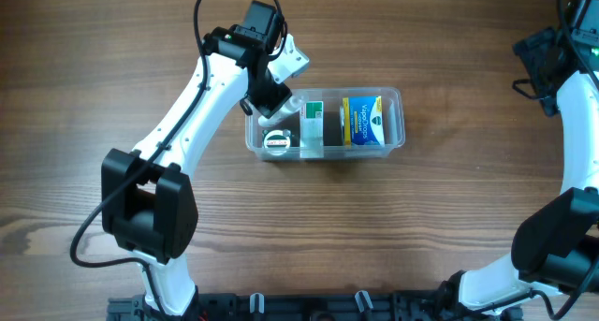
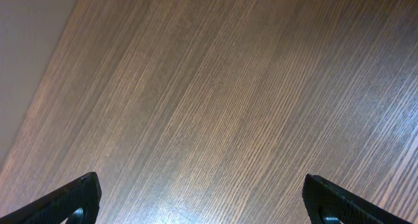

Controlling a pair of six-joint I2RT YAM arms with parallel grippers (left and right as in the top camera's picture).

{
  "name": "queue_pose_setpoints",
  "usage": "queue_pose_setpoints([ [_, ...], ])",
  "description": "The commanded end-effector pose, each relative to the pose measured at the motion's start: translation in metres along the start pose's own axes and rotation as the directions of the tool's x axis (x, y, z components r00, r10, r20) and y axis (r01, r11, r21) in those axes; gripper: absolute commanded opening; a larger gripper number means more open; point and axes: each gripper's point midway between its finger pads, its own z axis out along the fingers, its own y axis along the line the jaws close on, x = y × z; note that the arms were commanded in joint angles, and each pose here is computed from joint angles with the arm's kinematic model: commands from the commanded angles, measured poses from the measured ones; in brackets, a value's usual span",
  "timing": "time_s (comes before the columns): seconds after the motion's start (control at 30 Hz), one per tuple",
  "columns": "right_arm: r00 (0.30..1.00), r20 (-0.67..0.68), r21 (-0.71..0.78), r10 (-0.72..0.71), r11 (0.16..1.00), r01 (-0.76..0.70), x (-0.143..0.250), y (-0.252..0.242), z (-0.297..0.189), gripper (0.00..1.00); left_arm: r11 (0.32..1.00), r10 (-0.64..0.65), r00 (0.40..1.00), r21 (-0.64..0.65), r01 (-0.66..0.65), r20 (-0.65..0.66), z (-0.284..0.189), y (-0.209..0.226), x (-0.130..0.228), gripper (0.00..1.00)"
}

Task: Pack container
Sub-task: 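Lower the Calamine bottle into the container's left end and release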

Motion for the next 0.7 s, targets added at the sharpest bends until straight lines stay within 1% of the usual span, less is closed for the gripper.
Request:
queue_pose_setpoints([
  [0.0, 1.0, 0.005, 0.019, 0.006, 1.0, -0.006, 0.001, -0.003, 0.004, 1.0, 0.999, 0.032, 0.999, -0.029, -0.031, 0.022, -0.002, 0.005, -0.01, 0.61],
  [0.07, 1.0, 0.005, 0.019, 0.006, 1.0, -0.006, 0.001, -0.003, 0.004, 1.0, 0.999, 0.032, 0.999, -0.035, -0.031, 0.033, -0.002, 0.007, -0.012, 0.61],
  [0.1, 1.0, 0.005, 0.019, 0.006, 1.0, -0.006, 0.001, -0.003, 0.004, 1.0, 0.999, 0.032, 0.999, -0.035, -0.031, 0.034, -0.002, 0.007, -0.013, 0.58],
  [0.17, 1.0, 0.005, 0.019, 0.006, 1.0, -0.006, 0.001, -0.003, 0.004, 1.0, 0.999, 0.032, 0.999, -0.035, -0.031, 0.034, -0.002, 0.007, -0.013, 0.38],
  [0.2, 1.0, 0.005, 0.019, 0.006, 1.0, -0.006, 0.001, -0.003, 0.004, 1.0, 0.999, 0.032, 0.999, -0.035, -0.031, 0.034, -0.002, 0.007, -0.013, 0.4],
  [0.23, 1.0, 0.005, 0.019, 0.006, 1.0, -0.006, 0.001, -0.003, 0.004, 1.0, 0.999, 0.031, 0.999, -0.035, -0.03, 0.035, -0.002, 0.006, -0.013, 0.51],
  [0.27, 1.0, 0.005, 0.019, 0.006, 1.0, -0.006, 0.001, -0.003, 0.004, 1.0, 0.999, 0.034, 0.999, -0.034, -0.033, 0.037, -0.003, 0.004, -0.014, 0.54],
  [0.33, 1.0, 0.005, 0.019, 0.006, 1.0, -0.006, 0.001, -0.003, 0.004, 1.0, 0.998, 0.048, 0.998, -0.034, -0.047, 0.05, -0.007, -0.001, -0.018, 0.55],
  [0.37, 1.0, 0.005, 0.019, 0.006, 1.0, -0.006, 0.001, -0.003, 0.004, 1.0, 0.997, 0.076, 0.994, -0.022, -0.075, 0.076, -0.015, -0.015, -0.025, 0.59],
  [0.4, 1.0, 0.005, 0.018, 0.006, 1.0, -0.006, 0.001, -0.003, 0.004, 1.0, 0.996, 0.09, 0.992, -0.014, -0.089, 0.085, -0.017, -0.022, -0.028, 0.59],
  [0.53, 1.0, 0.005, 0.019, 0.006, 1.0, -0.006, 0.001, -0.003, 0.004, 1.0, 0.99, 0.14, 0.987, 0.019, -0.142, 0.073, -0.017, -0.05, -0.031, 0.65],
  [0.57, 1.0, 0.005, 0.019, 0.006, 1.0, -0.006, 0.001, -0.003, 0.004, 1.0, 0.988, 0.15, 0.986, 0.019, -0.152, 0.071, -0.017, -0.054, -0.031, 0.73],
  [0.6, 1.0, 0.005, 0.019, 0.006, 1.0, -0.006, 0.001, -0.003, 0.004, 1.0, 0.988, 0.151, 0.986, 0.009, -0.152, 0.07, -0.017, -0.052, -0.032, 1.0],
  [0.67, 1.0, 0.005, 0.019, 0.006, 1.0, -0.006, 0.001, -0.003, 0.004, 1.0, 0.99, 0.14, 0.987, -0.038, -0.137, 0.078, -0.023, -0.044, -0.034, 1.0],
])
